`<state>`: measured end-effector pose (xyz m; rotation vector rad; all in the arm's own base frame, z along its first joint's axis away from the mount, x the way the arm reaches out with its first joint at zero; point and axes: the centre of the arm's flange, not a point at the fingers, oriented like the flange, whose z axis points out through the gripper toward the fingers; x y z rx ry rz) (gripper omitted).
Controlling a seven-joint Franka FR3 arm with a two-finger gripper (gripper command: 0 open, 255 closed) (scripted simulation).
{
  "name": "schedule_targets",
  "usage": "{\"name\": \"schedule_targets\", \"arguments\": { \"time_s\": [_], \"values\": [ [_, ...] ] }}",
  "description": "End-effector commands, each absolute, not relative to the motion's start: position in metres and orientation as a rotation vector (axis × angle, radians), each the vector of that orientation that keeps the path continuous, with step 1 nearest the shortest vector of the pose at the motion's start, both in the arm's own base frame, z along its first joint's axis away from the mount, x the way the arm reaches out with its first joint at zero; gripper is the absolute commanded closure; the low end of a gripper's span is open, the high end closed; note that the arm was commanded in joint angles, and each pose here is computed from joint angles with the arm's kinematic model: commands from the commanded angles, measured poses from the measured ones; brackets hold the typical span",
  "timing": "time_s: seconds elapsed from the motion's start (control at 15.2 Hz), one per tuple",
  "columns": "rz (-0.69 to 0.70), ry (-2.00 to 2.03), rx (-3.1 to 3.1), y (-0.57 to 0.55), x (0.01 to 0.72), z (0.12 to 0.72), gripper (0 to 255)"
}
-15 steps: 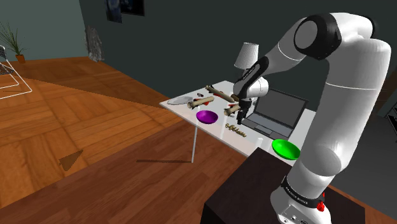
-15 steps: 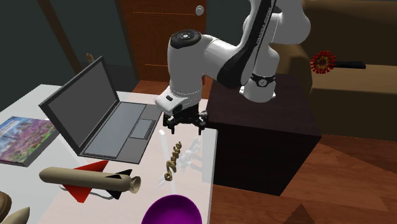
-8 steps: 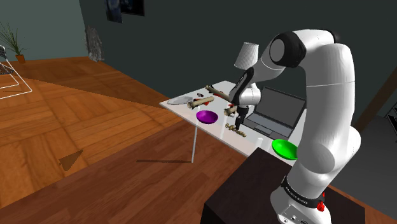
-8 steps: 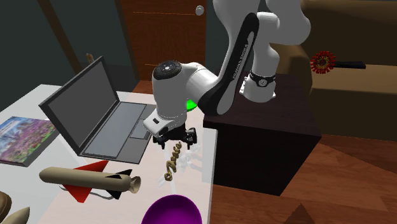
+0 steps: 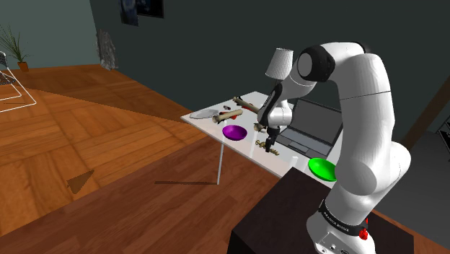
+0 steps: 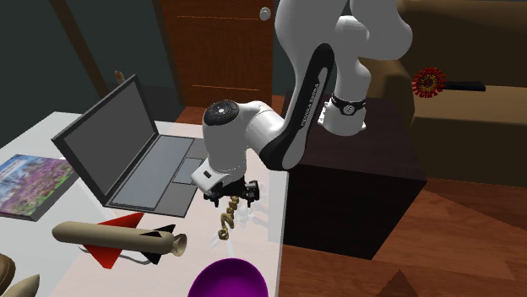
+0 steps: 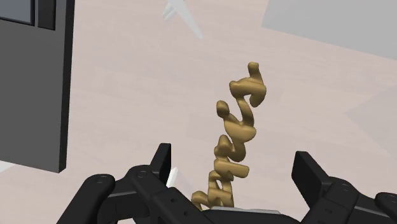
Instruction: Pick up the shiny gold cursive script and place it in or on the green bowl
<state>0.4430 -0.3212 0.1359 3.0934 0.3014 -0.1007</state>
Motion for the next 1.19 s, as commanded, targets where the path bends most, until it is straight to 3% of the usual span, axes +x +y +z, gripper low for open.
{"name": "schedule_targets", "arguments": {
  "time_s": [0.0, 0.4, 0.46, 1.12],
  "values": [
    [-0.100, 0.301, 3.093, -0.3217, 0.4429, 0.1336, 0],
    [-0.100, 0.301, 3.093, -0.3217, 0.4429, 0.1337, 0],
    [-0.100, 0.301, 3.093, -0.3217, 0.4429, 0.1337, 255],
    [-0.100, 0.301, 3.093, -0.3217, 0.4429, 0.1389, 255]
  ]
}}
